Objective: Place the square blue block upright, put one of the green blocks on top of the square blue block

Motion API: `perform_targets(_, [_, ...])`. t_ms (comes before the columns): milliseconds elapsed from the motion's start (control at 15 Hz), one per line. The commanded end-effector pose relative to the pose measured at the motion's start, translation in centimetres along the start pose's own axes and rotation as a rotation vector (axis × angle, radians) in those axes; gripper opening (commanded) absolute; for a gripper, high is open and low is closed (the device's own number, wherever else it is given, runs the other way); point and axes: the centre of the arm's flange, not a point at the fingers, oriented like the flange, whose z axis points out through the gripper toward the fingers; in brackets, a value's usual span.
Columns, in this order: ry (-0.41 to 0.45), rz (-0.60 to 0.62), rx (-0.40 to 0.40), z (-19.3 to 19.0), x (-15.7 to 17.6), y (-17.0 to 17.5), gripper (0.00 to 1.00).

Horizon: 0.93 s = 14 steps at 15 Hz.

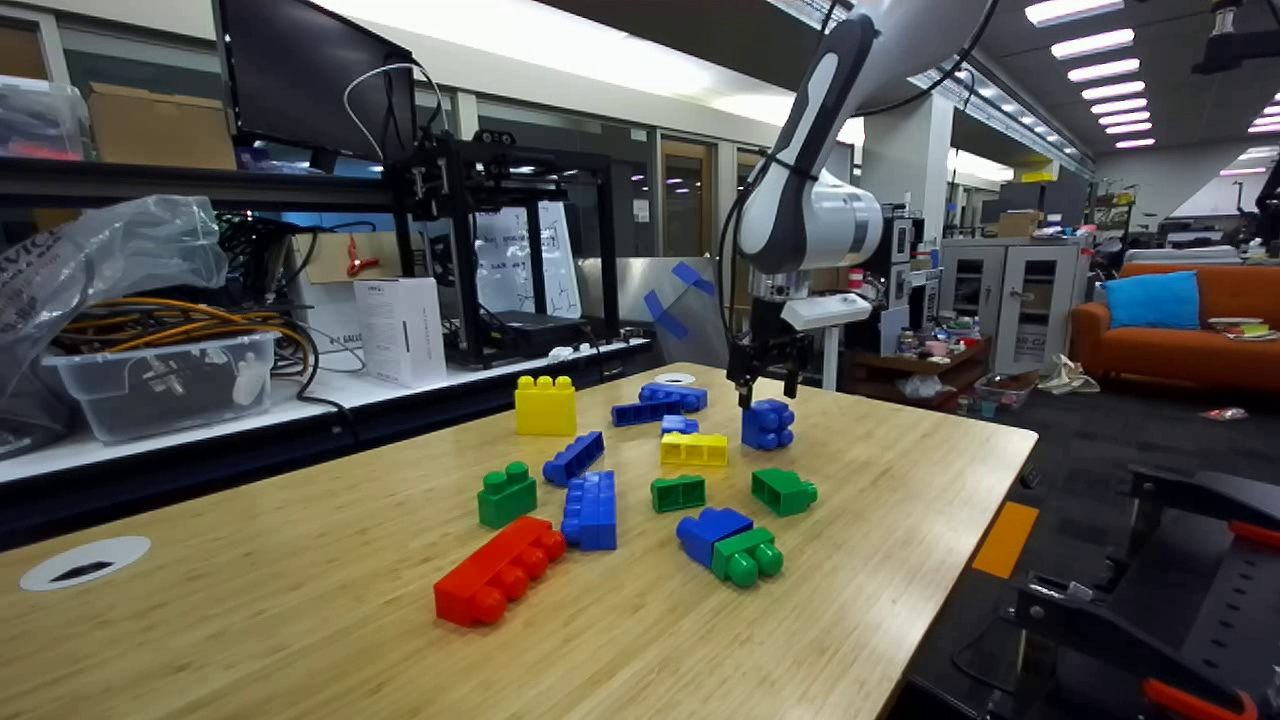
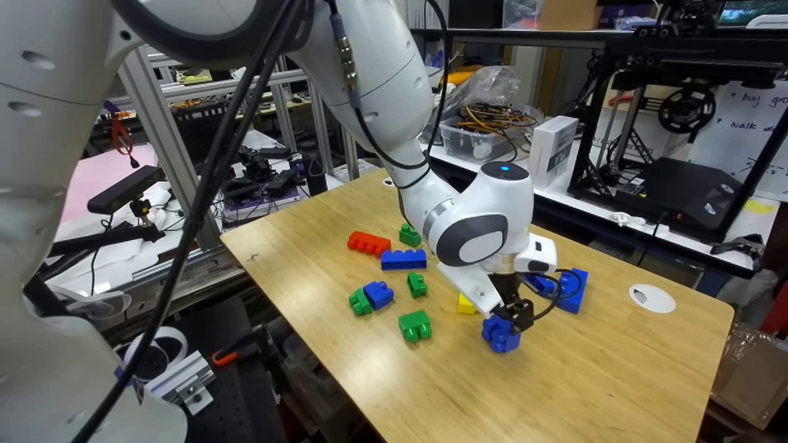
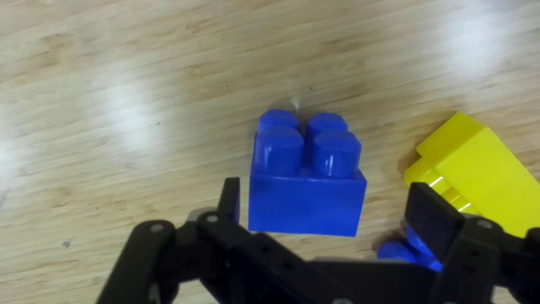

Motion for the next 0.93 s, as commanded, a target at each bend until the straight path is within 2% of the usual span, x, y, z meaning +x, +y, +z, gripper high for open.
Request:
perform_targets(0, [0.009,-0.03,-0.01,0.7,0.9,0.8,1.0])
perform_targets(867, [-0.01,-0.022,-0.007,2.6,1.5,1.2,1.0])
